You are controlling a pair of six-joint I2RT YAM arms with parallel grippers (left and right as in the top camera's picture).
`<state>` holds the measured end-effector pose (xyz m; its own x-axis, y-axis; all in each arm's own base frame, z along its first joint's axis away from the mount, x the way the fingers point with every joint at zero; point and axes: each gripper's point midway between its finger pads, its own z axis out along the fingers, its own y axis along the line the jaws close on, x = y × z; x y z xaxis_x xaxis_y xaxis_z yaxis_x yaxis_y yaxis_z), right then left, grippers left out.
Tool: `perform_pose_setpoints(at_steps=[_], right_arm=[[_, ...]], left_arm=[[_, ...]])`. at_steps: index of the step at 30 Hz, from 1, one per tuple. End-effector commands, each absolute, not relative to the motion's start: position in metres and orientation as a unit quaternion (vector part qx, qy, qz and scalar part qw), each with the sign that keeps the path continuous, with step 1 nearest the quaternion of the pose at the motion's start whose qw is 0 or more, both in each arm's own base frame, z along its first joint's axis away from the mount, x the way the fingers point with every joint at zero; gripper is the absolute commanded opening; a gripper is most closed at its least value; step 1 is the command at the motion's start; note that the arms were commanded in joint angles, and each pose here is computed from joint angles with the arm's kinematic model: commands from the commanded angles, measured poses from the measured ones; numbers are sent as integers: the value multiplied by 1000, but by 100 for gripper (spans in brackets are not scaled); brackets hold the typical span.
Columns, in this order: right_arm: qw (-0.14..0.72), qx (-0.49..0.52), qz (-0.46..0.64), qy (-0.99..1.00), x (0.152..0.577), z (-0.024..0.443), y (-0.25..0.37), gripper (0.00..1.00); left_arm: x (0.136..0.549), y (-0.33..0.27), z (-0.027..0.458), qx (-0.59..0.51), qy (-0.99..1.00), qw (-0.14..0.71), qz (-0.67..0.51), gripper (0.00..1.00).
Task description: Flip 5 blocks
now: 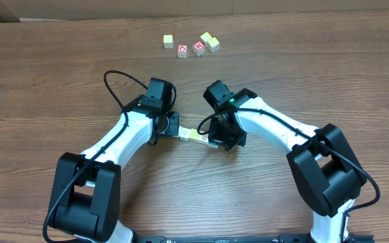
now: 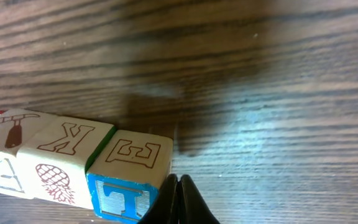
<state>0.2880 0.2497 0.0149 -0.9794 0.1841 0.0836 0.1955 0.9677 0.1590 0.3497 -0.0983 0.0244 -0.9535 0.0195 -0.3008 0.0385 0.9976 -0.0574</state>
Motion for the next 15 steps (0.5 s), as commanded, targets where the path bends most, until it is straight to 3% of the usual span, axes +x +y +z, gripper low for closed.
perform_pose_setpoints(at_steps=[1,15], right_arm=[[49,-96,-108,-988,276,17,269,4],[73,-164,-116,-977,267,18,280,4]], left_arm=[[343,-113,20,35,988,138,-62,7],[353,-116,23,36,984,160,-68,8]])
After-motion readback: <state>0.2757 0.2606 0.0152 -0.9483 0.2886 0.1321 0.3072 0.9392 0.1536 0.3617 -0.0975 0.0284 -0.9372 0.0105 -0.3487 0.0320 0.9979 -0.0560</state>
